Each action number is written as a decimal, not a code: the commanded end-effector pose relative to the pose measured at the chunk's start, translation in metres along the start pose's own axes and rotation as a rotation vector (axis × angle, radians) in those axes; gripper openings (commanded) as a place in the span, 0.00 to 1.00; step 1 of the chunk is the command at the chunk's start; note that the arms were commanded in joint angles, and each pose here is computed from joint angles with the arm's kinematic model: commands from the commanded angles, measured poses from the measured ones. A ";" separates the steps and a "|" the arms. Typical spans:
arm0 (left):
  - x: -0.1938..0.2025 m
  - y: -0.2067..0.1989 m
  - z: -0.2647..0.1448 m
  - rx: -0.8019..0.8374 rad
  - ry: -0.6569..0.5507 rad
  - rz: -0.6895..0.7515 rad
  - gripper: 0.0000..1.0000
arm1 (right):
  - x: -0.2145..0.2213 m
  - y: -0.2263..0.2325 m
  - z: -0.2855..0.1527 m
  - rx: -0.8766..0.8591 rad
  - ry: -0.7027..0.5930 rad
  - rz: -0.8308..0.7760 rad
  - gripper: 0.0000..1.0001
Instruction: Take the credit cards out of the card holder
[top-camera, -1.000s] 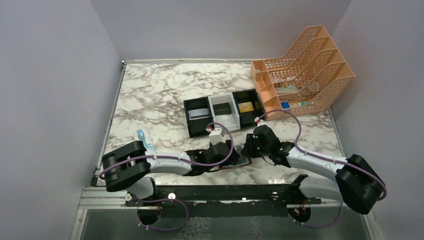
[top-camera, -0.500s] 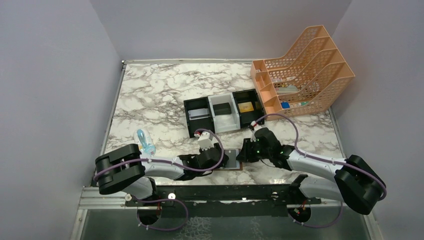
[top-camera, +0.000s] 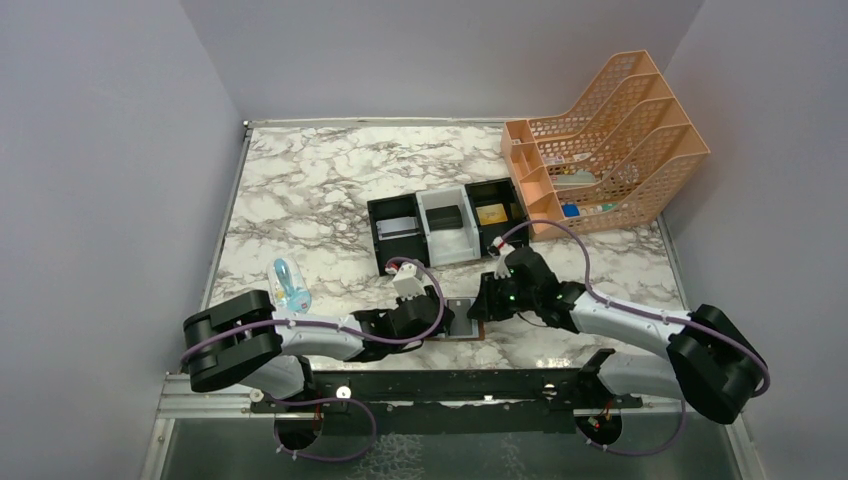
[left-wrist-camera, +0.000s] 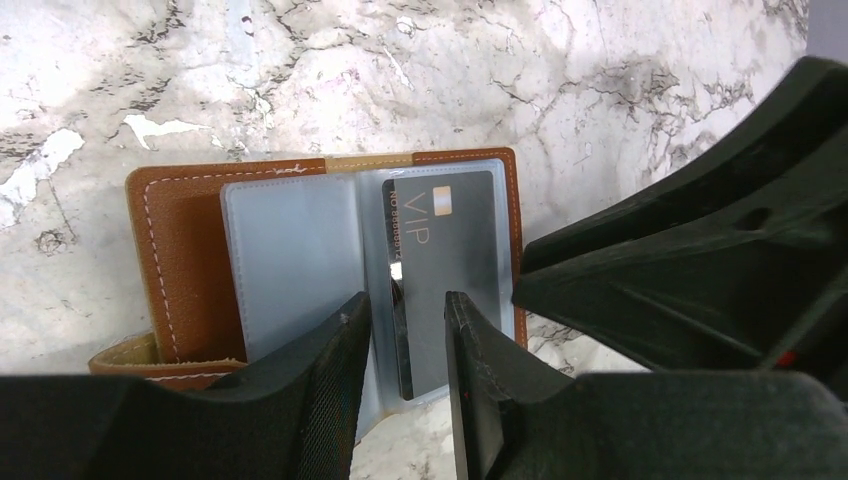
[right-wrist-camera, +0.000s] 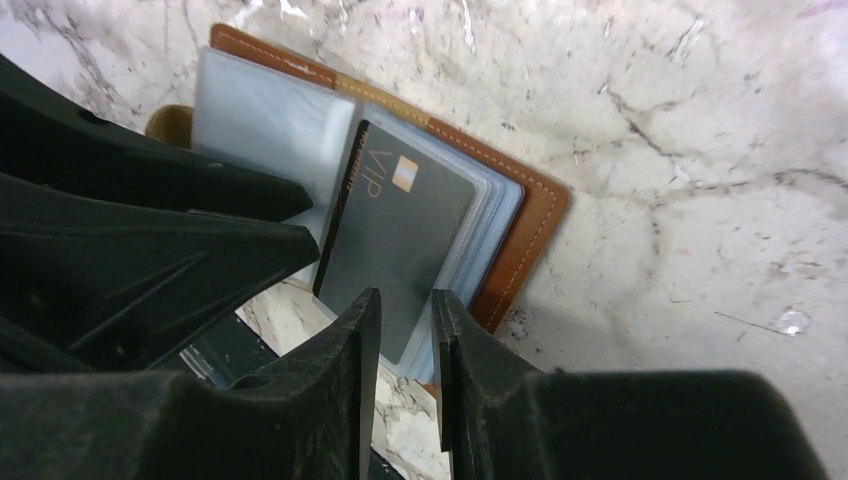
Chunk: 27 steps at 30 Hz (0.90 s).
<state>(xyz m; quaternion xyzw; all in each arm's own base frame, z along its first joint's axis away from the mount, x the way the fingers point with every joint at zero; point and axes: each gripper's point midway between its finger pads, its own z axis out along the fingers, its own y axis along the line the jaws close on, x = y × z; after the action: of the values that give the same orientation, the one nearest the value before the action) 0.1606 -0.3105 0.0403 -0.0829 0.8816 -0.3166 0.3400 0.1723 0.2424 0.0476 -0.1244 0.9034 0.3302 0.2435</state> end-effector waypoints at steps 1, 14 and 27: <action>-0.005 -0.003 -0.003 0.019 -0.021 0.002 0.35 | 0.007 0.007 0.008 -0.053 0.037 0.026 0.25; -0.002 0.004 -0.006 0.018 -0.012 0.003 0.33 | 0.000 0.003 0.004 -0.015 0.004 0.018 0.22; -0.002 0.004 -0.007 0.028 -0.010 0.020 0.33 | 0.016 0.014 0.016 -0.105 0.091 0.043 0.21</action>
<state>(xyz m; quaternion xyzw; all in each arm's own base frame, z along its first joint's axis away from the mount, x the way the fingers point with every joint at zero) 0.1580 -0.3026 0.0400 -0.0717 0.8806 -0.3165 0.3453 0.1608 0.2545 0.0413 -0.1307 0.8994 0.3636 0.2044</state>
